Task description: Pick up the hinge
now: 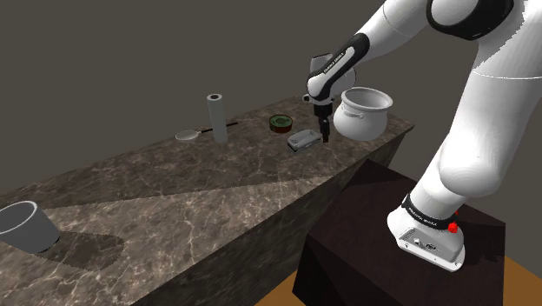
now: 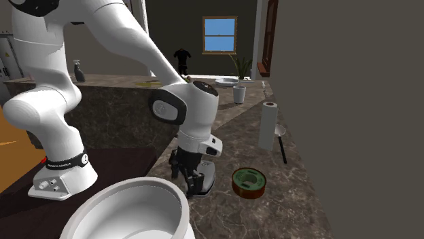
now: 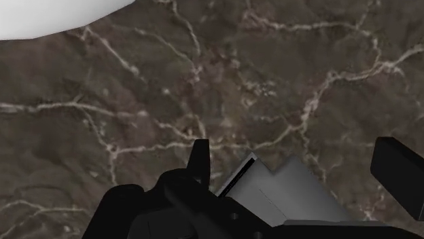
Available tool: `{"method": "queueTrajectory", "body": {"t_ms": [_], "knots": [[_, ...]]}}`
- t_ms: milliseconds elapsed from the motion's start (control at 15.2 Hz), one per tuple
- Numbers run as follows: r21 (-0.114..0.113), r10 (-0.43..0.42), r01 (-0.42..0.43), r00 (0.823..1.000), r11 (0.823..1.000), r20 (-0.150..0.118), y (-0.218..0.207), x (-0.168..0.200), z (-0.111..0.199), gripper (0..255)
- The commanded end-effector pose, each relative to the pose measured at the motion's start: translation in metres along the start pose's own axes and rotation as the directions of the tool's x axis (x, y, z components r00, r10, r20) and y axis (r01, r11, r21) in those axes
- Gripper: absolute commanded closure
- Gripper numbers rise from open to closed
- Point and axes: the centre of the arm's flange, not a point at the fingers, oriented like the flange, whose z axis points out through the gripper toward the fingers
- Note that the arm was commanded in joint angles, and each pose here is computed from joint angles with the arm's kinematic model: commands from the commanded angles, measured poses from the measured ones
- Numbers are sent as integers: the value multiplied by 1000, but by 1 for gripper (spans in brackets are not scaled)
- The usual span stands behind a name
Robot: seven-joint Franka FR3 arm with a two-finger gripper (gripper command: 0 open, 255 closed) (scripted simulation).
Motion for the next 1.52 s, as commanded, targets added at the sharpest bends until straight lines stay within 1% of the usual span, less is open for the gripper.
{"method": "queueTrajectory", "body": {"t_ms": [0, 198, 264, 858, 1452], "knots": [[0, -1, 1, 1000, 1000, 0, 1, 3, 10, 0], [0, -1, 1, 1000, 1000, 0, 3, 4, 18, 0], [0, -1, 1, 1000, 1000, 0, 2, 4, 18, 255], [0, -1, 1, 1000, 1000, 0, 3, 4, 18, 255], [0, -1, 1, 1000, 1000, 0, -5, -5, -28, 255]]}}
